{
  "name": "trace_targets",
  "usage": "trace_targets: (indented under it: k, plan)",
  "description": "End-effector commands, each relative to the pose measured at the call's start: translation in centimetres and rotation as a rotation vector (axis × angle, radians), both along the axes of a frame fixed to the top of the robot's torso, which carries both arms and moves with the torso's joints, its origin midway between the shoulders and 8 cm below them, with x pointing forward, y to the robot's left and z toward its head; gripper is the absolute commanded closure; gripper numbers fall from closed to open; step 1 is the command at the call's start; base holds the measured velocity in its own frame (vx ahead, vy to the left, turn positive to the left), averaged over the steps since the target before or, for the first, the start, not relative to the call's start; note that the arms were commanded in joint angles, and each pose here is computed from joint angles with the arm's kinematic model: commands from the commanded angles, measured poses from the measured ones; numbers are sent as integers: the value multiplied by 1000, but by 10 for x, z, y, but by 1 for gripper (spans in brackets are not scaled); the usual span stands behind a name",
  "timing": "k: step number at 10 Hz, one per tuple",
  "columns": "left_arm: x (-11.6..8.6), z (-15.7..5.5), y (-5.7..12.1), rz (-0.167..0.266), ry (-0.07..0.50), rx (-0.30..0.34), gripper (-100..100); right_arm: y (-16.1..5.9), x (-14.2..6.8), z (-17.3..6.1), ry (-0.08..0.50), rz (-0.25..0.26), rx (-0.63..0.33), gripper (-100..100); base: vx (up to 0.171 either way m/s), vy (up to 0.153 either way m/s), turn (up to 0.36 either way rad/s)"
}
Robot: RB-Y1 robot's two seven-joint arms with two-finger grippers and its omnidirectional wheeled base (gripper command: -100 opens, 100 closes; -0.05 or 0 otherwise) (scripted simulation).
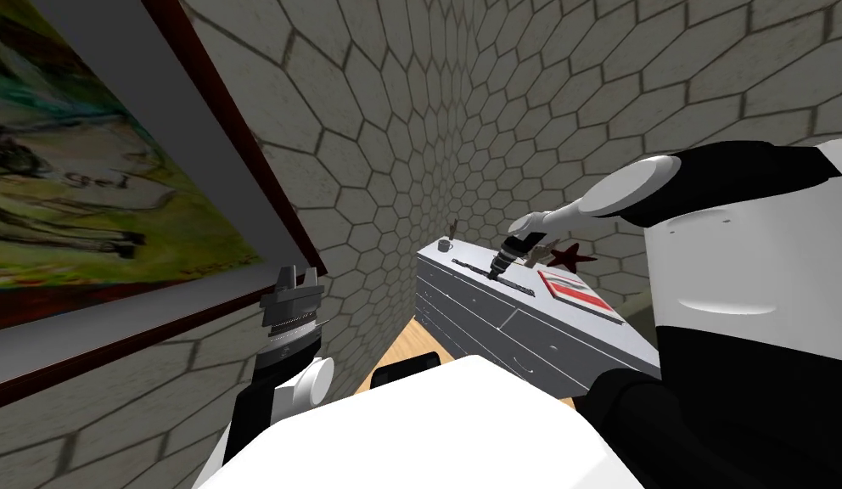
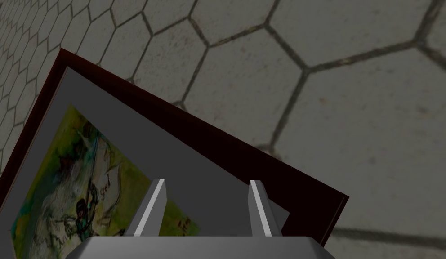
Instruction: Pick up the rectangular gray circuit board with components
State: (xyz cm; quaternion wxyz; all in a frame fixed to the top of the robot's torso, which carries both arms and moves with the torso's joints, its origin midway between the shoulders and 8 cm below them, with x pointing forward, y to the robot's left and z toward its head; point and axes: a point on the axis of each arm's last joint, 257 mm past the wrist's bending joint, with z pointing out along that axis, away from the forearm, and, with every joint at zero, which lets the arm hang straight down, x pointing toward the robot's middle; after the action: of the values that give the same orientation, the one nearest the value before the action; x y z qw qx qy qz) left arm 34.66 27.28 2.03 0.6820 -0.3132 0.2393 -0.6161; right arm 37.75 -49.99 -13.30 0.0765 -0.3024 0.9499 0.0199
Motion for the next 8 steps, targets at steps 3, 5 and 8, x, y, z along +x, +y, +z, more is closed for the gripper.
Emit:
trace_targets:
  k: [3,5,8]
  plan:
    - [0,0,0,0,0,0,0,-3,-7,-5,44,15,-31,-100,54,-55,36]
    - [0,0,0,0,0,0,0,-10,-9,-14,34,9,-36,-100,-7,13,29]
    - [0,0,0,0,0,0,0,-12,-11,-17,33,8,-37,100,-23,27,22]
